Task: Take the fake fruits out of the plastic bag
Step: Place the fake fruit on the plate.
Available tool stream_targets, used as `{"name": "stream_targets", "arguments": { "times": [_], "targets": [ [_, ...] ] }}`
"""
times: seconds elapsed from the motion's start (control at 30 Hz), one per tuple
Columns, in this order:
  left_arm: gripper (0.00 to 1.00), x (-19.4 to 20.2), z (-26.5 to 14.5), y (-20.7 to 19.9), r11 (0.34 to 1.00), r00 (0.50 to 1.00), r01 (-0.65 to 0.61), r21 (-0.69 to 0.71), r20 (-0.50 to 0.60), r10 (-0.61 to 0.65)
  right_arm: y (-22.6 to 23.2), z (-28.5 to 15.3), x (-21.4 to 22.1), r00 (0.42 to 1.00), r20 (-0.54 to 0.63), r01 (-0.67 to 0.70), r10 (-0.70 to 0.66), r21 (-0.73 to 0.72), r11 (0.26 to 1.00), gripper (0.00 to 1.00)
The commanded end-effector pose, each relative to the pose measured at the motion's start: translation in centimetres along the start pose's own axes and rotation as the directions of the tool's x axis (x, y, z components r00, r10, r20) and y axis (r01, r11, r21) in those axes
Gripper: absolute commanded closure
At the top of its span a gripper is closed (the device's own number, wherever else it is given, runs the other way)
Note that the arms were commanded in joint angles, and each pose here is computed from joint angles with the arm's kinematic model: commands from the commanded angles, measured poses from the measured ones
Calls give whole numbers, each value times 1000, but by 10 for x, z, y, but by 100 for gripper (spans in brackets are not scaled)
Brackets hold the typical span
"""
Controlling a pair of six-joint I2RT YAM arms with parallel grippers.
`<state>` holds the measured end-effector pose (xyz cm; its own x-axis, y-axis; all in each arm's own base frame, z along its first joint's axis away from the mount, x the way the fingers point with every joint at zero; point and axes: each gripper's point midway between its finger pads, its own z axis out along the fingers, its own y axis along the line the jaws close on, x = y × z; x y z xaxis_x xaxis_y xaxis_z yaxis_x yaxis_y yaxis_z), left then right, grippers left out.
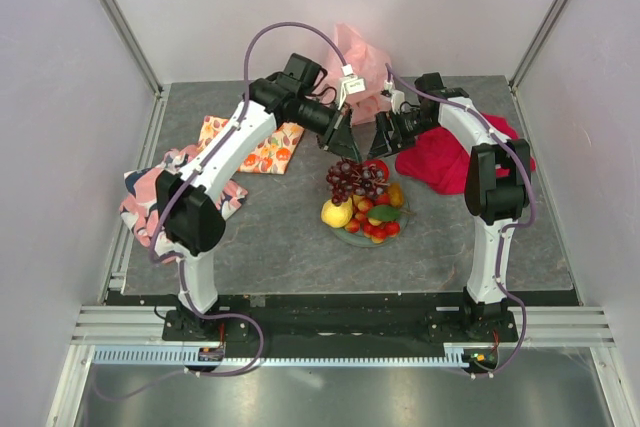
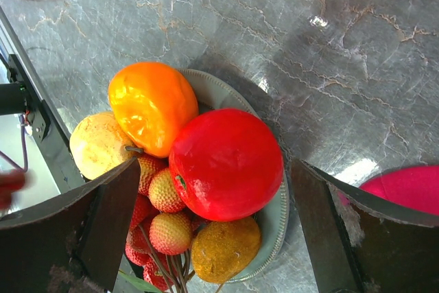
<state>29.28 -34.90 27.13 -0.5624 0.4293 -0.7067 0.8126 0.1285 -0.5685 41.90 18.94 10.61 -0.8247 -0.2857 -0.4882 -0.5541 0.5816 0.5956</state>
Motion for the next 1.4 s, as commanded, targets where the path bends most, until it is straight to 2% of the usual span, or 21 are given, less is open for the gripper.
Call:
{"name": "stream_targets", "arguments": {
  "times": [0.0,0.4,0.87,0.97,1.07,1.2,1.37],
  "targets": [
    [98,-10,6,-18,996,1000,-29,80,14,28,6,-4,-16,999,40,36,-36,-17,999,2],
    [98,-6,42,8,997,1000,-1,82,-14,2,4,-2,-16,999,42,21,-19,-34,999,2],
    [98,-11,65,33,996,999,49,76,-17,-48,-3,1,-17,999,48,-2,4,-41,999,2],
    [92,-10,69,36,996,998,54,77,-19,-53,-4,2,-16,999,45,-8,10,-41,999,2],
    [84,-11,72,38,996,999,52,76,-19,-51,-6,2,-17,999,48,-8,10,-40,999,2],
    [66,-13,73,41,996,999,48,73,-16,-47,-6,2,-18,999,50,-9,11,-38,999,2],
    [54,-14,75,42,996,999,44,74,-13,-43,-7,4,-18,999,48,-14,16,-42,999,2]
  ]
}}
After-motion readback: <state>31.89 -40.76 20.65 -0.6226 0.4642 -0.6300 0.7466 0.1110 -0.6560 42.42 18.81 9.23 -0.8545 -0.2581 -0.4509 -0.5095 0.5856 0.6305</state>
